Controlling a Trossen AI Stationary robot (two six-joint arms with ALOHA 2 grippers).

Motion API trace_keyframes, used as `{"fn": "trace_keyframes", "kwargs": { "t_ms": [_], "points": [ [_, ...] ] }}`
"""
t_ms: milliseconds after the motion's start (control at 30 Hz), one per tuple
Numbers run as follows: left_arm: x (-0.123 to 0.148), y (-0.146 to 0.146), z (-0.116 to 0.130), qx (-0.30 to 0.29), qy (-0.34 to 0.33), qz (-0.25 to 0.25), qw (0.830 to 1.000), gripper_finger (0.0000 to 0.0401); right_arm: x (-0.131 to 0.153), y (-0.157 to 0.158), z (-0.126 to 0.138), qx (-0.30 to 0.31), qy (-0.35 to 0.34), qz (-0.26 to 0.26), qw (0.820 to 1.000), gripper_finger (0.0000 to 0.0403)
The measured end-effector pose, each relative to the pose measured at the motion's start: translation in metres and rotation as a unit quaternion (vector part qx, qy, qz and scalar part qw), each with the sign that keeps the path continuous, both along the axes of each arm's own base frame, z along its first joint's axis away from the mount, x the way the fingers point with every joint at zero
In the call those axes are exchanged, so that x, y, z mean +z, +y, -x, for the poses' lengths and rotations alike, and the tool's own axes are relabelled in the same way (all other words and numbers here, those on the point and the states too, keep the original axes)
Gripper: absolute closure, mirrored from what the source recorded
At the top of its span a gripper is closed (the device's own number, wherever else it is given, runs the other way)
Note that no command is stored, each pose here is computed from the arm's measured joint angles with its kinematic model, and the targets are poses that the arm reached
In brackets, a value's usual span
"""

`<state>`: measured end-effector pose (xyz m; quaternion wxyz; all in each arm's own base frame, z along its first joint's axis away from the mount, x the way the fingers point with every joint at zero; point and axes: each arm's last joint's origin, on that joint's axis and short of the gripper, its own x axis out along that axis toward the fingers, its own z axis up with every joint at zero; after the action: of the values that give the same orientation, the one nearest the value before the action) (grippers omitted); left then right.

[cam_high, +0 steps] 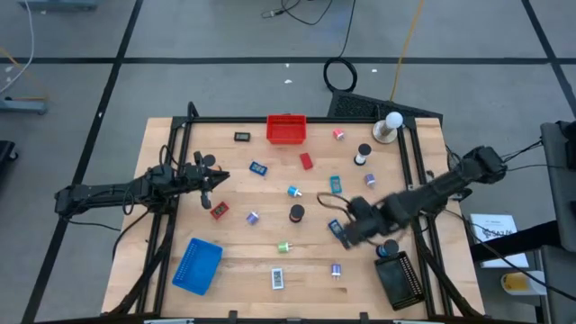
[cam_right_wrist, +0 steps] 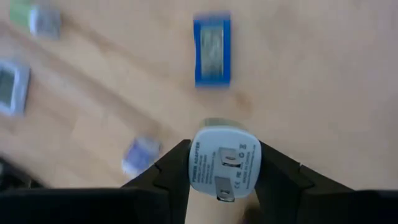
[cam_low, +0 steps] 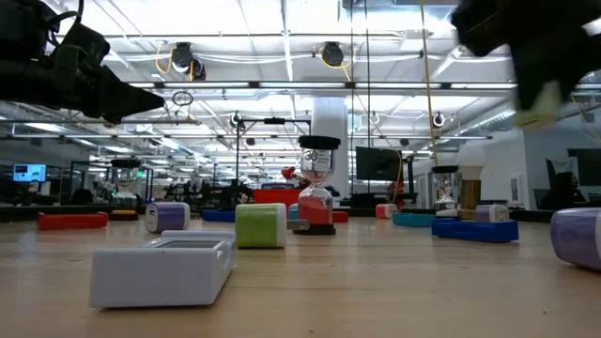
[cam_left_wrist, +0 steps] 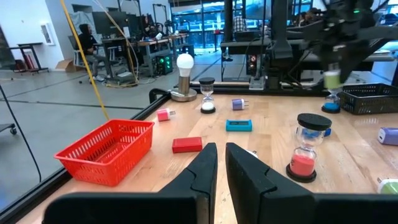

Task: Pick & Place Office items
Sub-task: Put the top green charger adapter into the black bin

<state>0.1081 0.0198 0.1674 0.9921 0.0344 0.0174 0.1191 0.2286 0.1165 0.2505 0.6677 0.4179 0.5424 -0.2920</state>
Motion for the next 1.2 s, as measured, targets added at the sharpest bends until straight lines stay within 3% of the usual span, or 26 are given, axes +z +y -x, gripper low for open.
{"fn": "trace_keyframes", "kwargs": {
  "t_ms": [267,533,700,900,1200],
  "points": [
    [0.0,0.0,0.0,0.0,0.0,0.0,1.0,0.0359,0.011,0.063,0.035,-0.052,0.01,-0.07,0.996,0.027],
    [0.0,0.0,0.0,0.0,0.0,0.0,1.0,0.0359,-0.003,0.117,0.069,-0.078,0.061,-0.066,0.993,0.0269],
    [0.0,0.0,0.0,0.0,0.0,0.0,1.0,0.0359,-0.016,0.129,0.082,-0.074,0.116,-0.05,0.989,0.0266],
    [0.0,0.0,0.0,0.0,0.0,0.0,1.0,0.0359,-0.03,0.136,0.086,-0.059,0.134,-0.02,0.989,0.0266],
    [0.0,0.0,0.0,0.0,0.0,0.0,1.0,0.0359,-0.045,0.148,0.08,-0.028,0.147,-0.031,0.988,0.0266]
  ]
}}
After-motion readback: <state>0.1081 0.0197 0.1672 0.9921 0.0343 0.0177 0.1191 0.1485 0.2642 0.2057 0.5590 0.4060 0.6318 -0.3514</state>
